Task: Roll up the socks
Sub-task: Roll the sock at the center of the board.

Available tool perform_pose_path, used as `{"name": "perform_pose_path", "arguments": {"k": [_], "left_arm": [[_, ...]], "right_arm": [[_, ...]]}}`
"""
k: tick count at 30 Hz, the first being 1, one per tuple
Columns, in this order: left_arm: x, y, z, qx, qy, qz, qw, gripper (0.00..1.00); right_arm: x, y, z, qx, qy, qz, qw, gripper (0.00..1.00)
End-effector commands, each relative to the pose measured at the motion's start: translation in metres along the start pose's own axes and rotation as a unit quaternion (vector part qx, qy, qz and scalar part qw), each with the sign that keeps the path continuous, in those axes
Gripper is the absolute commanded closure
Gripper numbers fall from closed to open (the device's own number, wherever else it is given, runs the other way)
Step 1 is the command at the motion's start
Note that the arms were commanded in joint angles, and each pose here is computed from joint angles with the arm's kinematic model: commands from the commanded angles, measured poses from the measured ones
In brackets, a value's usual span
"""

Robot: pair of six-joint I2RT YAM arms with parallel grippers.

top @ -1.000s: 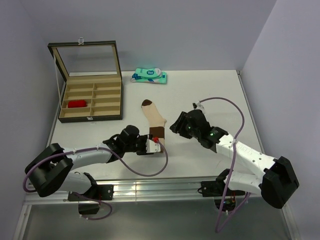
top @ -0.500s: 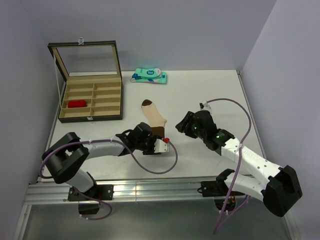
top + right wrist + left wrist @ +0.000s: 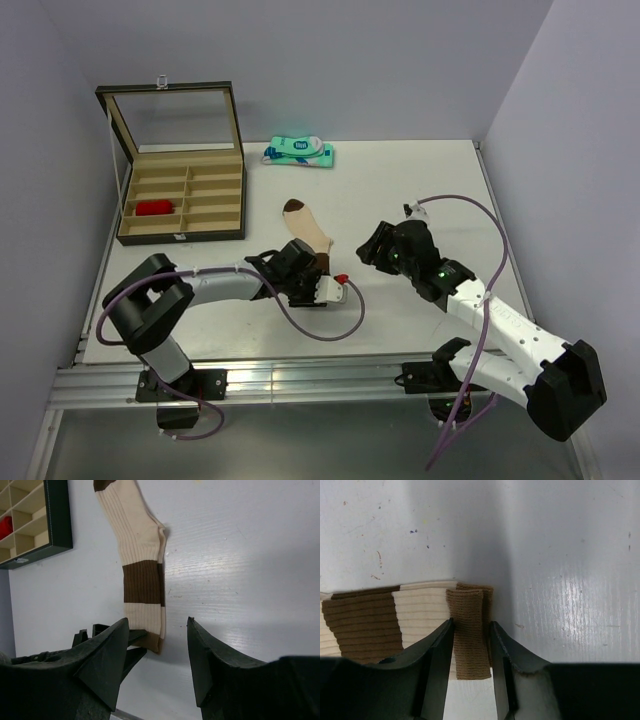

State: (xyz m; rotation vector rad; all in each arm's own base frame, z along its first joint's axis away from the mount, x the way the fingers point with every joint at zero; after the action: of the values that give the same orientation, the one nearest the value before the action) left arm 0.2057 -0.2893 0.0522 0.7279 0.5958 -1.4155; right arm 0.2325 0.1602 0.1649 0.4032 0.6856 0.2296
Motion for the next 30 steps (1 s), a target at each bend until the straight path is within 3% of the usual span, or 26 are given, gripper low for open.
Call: {"name": "perform_pose_path", "arguments": {"k": [1,16,21,30], "left_arm": [[0.003,-0.003,0.004,0.002,0.013,-0.029,1.000,0.60],[-0.007,-0.021,0.004,-0.052,0.041,-0.111,0.992,0.85],[-0.034,-0.017,0.016,-0.103,0.026,-0.182,0.978,0.89],[-0.061,-0.015,-0.006,-0.188,0.051,-0.316,0.929,0.91]], "right_arm": [[0.002,-0.001,0.004,-0.012,-0.004,0.002,1.000,0.43],[-0.003,-0.002,0.007,-0.024,-0.006,0.004,1.000,0.43],[-0.004,0.000,0.003,-0.030,-0.003,0.021,0.999,0.43],[-0.003,0.009,-0.018,-0.058,-0.012,0.101,0.993,0.44]]}}
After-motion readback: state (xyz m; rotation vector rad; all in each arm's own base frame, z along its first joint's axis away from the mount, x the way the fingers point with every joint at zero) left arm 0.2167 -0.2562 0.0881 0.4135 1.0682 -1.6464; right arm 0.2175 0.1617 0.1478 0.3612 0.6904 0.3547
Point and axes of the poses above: each gripper's point midway between its finger pads, its own x axis out along the fingers, its own y axis along the line the jaws close on, z = x × y, the point moved 4 cm from there along -x, back along the fingers, and after that the axes turned 11 degrees about -x, right-handed, at the moved point
